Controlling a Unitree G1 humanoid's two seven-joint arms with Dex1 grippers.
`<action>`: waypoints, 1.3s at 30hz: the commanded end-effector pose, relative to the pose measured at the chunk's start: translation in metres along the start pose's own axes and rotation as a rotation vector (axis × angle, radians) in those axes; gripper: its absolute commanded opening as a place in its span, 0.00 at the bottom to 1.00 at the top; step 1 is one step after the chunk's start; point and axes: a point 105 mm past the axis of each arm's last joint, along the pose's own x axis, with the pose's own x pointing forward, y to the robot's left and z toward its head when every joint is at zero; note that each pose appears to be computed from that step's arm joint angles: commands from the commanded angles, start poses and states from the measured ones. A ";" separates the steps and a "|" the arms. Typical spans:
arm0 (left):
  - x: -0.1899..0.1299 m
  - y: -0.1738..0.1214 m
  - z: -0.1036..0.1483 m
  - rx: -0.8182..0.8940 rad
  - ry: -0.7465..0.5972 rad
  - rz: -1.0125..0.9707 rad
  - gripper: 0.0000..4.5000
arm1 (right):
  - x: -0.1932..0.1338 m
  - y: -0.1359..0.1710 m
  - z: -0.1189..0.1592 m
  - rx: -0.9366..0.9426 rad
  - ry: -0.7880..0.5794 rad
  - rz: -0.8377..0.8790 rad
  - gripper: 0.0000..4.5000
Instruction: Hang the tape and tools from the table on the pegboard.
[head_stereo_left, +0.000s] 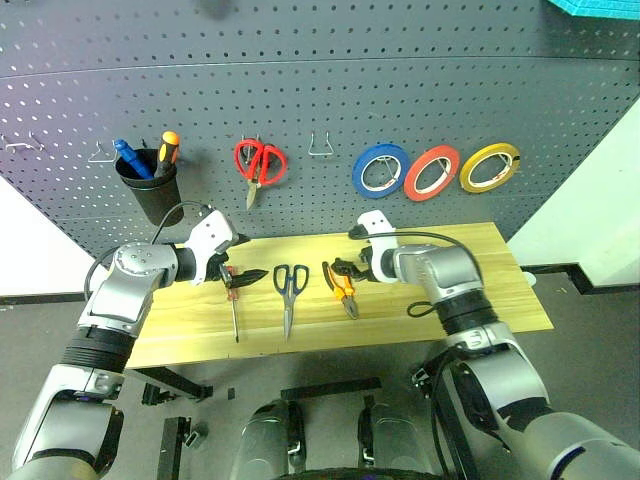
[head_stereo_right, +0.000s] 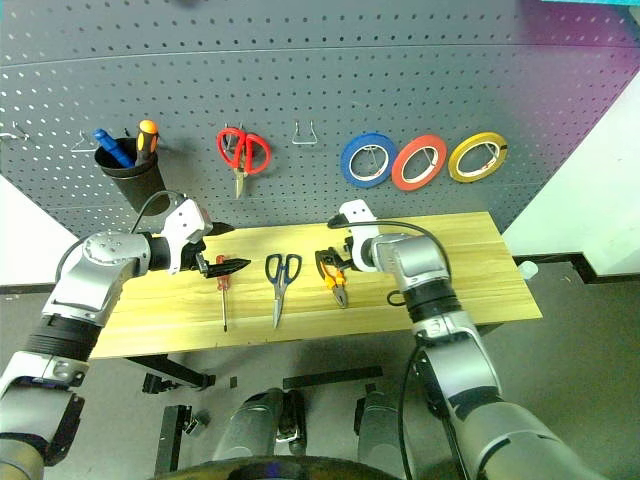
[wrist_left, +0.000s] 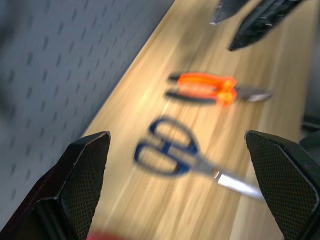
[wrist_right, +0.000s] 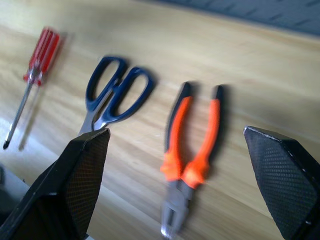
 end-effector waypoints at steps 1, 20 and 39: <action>-0.010 0.000 0.013 0.008 -0.063 -0.013 1.00 | 0.007 0.001 0.016 -0.057 -0.023 -0.013 0.99; -0.029 -0.001 -0.018 0.011 -0.010 0.038 1.00 | 0.040 0.004 -0.008 -0.135 0.079 -0.094 0.99; -0.026 -0.006 -0.031 0.015 0.001 0.018 1.00 | 0.026 -0.021 0.015 -0.116 -0.006 -0.197 0.99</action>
